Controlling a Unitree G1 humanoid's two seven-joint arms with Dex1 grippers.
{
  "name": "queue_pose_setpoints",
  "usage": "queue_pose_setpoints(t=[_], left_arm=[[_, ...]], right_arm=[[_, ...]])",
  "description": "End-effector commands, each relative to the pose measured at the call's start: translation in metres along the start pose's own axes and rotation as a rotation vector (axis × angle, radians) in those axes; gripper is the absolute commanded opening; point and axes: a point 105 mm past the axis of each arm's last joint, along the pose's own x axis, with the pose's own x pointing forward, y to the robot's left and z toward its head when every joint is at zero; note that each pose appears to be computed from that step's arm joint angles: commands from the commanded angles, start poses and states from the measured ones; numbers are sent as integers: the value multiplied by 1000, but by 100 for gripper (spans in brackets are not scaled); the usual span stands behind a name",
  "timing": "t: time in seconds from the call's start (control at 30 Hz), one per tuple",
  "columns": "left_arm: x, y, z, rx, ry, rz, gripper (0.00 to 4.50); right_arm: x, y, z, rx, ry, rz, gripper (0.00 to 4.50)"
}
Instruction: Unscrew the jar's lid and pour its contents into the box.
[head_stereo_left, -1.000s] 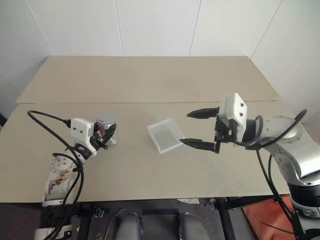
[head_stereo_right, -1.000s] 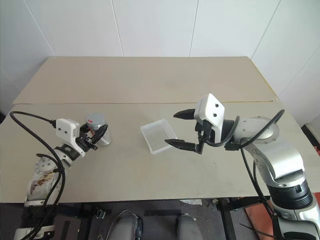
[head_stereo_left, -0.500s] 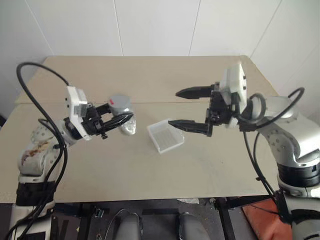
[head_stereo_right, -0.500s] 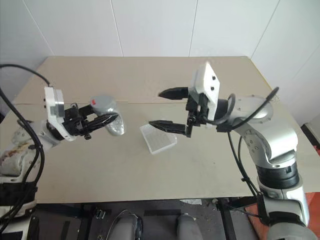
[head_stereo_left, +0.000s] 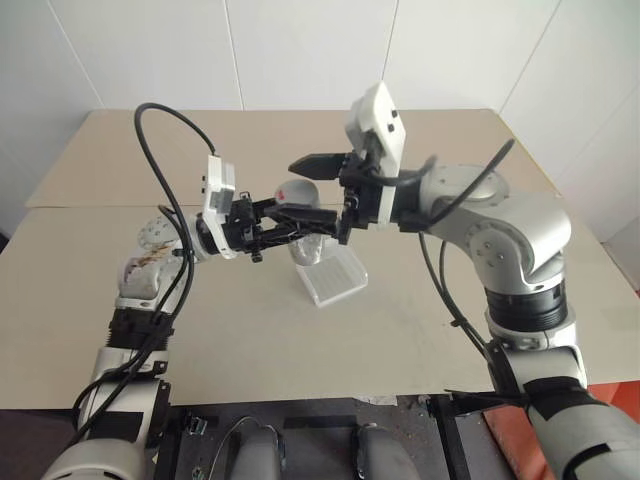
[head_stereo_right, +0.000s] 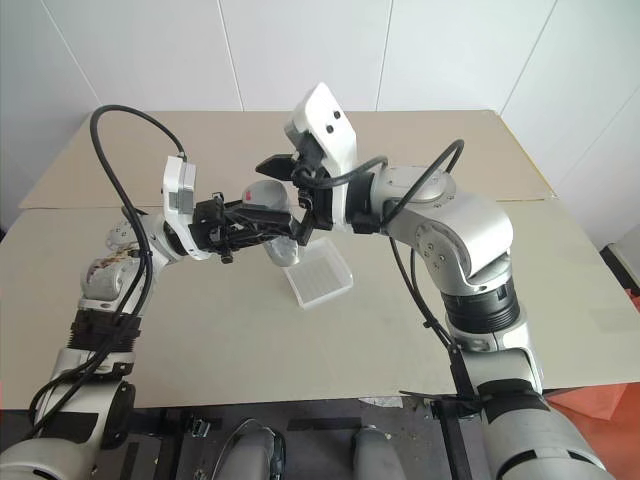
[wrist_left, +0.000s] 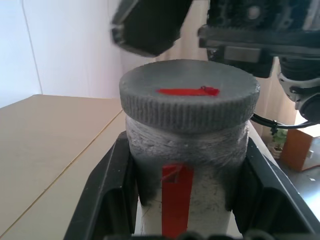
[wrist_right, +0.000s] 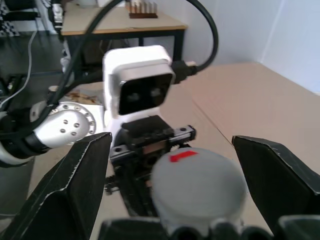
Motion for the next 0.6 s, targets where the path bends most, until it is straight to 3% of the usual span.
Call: queue_pose_setpoints(t=[0.03, 0.33, 0.43, 0.53, 0.6], left_arm=[[3, 0, 13, 59, -16, -33, 201], [1, -1, 13, 75, 3, -58, 201], [0, 0, 14, 79, 5, -62, 201], [0, 0, 15, 86, 6, -69, 201], [0, 1, 16, 92, 7, -77, 201]], right_arm=[[0, 0, 10, -34, -19, -9, 450], [0, -2, 9, -29, -27, -3, 450], [1, -2, 7, -27, -18, 5, 391], [0, -1, 4, -18, -7, 23, 286], [1, 0, 3, -9, -4, 39, 286]])
